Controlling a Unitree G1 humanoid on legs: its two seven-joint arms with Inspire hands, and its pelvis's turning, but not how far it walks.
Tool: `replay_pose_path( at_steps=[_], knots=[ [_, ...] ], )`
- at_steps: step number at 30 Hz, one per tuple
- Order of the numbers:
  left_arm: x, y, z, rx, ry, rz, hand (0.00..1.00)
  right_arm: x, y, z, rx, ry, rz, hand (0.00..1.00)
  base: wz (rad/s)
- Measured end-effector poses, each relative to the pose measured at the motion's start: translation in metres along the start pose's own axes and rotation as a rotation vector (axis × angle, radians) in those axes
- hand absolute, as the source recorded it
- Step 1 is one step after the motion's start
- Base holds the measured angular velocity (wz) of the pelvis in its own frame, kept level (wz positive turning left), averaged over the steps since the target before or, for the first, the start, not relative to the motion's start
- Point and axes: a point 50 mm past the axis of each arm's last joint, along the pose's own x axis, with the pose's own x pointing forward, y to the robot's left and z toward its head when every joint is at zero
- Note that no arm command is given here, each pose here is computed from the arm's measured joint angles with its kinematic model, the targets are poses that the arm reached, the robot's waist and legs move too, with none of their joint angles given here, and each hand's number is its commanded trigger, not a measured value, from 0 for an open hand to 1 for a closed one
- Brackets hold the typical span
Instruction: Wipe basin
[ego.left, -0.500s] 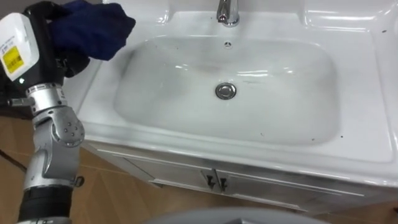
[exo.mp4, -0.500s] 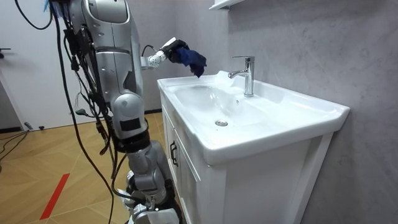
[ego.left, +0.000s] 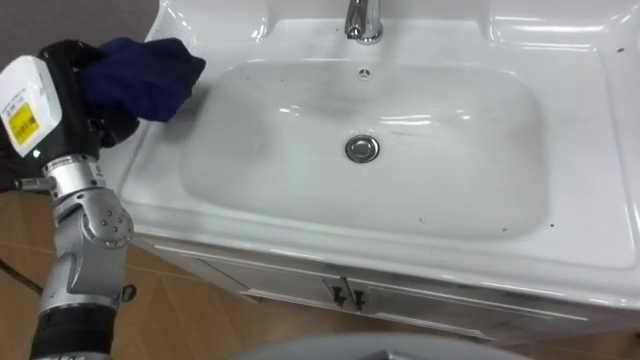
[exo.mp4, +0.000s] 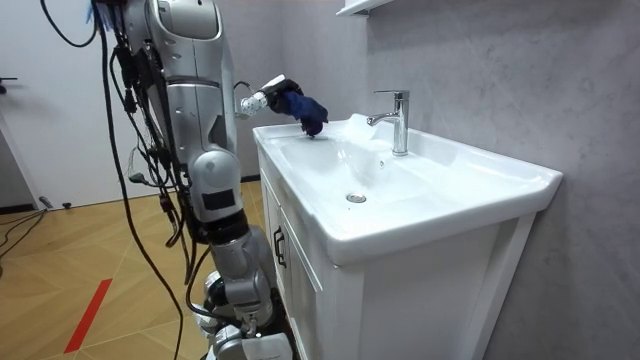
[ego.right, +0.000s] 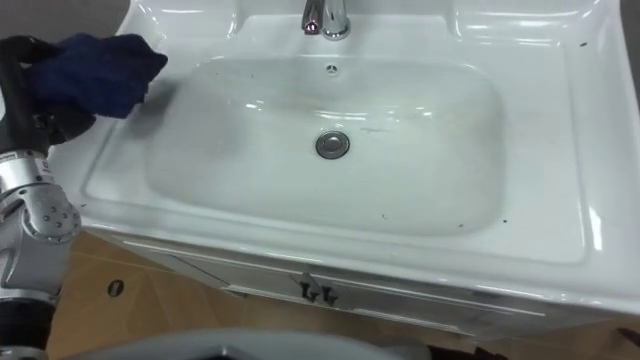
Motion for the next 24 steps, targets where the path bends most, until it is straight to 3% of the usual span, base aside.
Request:
replay_pose_path(
  at_steps=[11, 13, 14, 24],
  knots=[
    [-0.02, -0.007, -0.022, 0.055, 0.093, -0.068, 0.99, 0.0, 0.003, -0.002, 0.042, 0.002, 0.045, 0.0, 0.0],
    [-0.024, -0.008, -0.025, 0.062, 0.106, -0.076, 0.25, 0.0, 0.003, -0.001, 0.042, 0.002, 0.046, 0.0, 0.0],
    [-0.024, -0.008, -0.025, 0.065, 0.11, -0.076, 0.0, 0.0, 0.003, -0.002, 0.042, 0.003, 0.046, 0.0, 0.0],
    [-0.024, -0.008, -0.027, 0.074, 0.125, -0.076, 0.0, 0.0, 0.002, -0.005, 0.041, 0.012, 0.041, 0.0, 0.0]
  ],
)
